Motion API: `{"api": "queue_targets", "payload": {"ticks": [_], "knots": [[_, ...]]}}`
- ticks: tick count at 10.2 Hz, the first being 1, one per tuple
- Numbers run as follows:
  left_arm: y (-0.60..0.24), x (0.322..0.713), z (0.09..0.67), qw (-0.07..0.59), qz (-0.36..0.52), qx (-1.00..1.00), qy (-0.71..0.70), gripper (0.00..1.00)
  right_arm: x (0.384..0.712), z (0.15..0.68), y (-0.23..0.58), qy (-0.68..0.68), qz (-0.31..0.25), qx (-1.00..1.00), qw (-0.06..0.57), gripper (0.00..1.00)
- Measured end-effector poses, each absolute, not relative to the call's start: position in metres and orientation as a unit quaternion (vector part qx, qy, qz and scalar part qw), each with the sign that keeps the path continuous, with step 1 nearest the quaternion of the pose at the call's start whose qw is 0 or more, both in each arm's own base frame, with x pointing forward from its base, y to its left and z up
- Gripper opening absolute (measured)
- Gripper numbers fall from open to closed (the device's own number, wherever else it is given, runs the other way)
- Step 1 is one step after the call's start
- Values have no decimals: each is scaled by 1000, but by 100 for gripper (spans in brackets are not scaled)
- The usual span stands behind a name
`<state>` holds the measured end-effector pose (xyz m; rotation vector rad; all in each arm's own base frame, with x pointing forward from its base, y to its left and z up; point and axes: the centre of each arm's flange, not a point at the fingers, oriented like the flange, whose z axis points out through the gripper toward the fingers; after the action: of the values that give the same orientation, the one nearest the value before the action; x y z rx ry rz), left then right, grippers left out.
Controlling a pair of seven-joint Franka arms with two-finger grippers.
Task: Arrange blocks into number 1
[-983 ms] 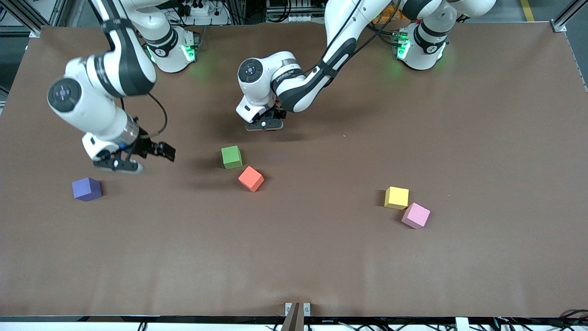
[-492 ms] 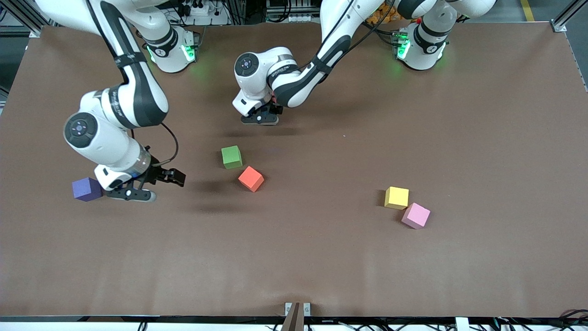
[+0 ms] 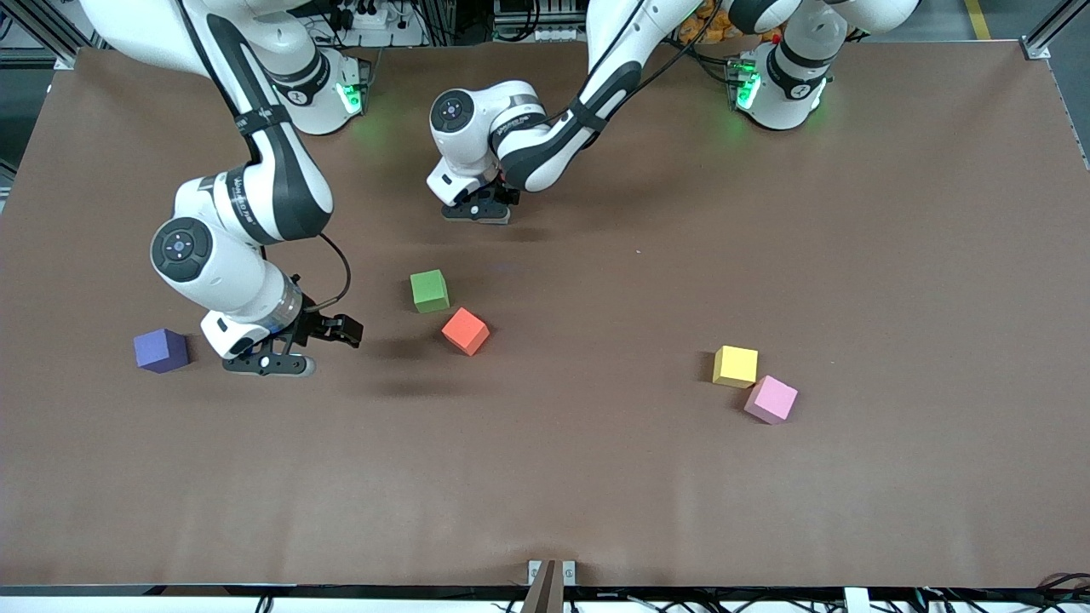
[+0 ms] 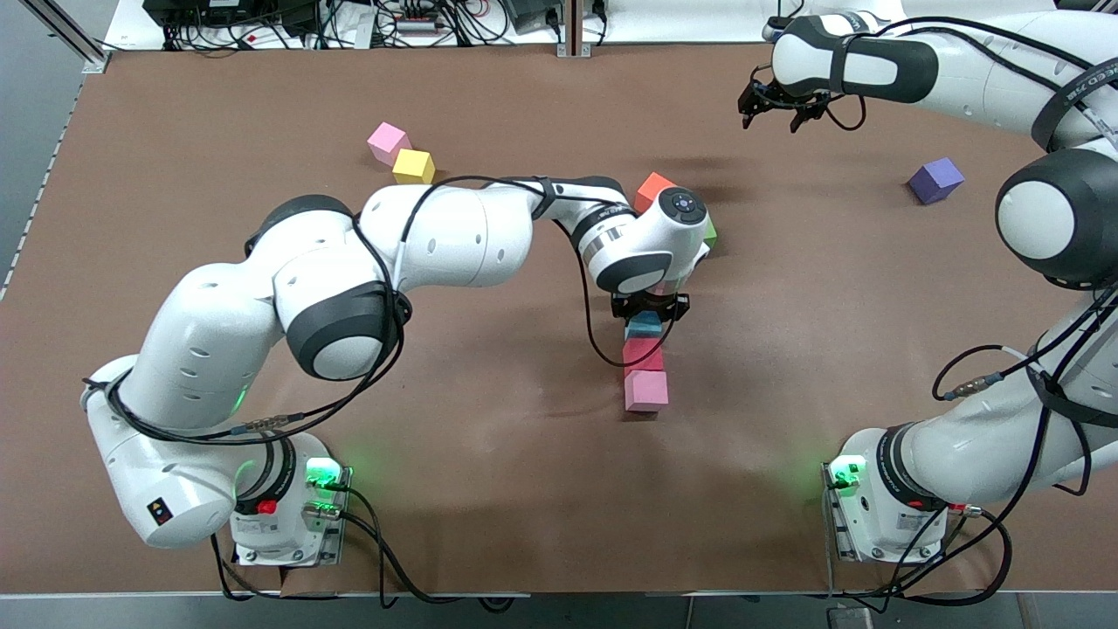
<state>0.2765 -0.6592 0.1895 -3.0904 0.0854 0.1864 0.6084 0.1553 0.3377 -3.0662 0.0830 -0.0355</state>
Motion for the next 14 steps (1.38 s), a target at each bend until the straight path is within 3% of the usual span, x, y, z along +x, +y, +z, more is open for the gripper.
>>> {"api": "queue_targets", "payload": {"ticks": [1, 4, 5, 14], "knots": [[-659, 272, 187, 25, 62, -997, 30, 57, 606, 336, 164, 19, -10, -999, 37, 100], [-660, 267, 185, 27, 62, -997, 31, 97, 598, 324, 195, -6, -5, -999, 35, 100], [-659, 272, 186, 26, 59, -998, 25, 100, 598, 321, 195, -6, -3, -999, 34, 100], [-557, 471, 241, 39, -72, -985, -150, 100, 590, 295, 212, -105, 10, -994, 29, 100]]}}
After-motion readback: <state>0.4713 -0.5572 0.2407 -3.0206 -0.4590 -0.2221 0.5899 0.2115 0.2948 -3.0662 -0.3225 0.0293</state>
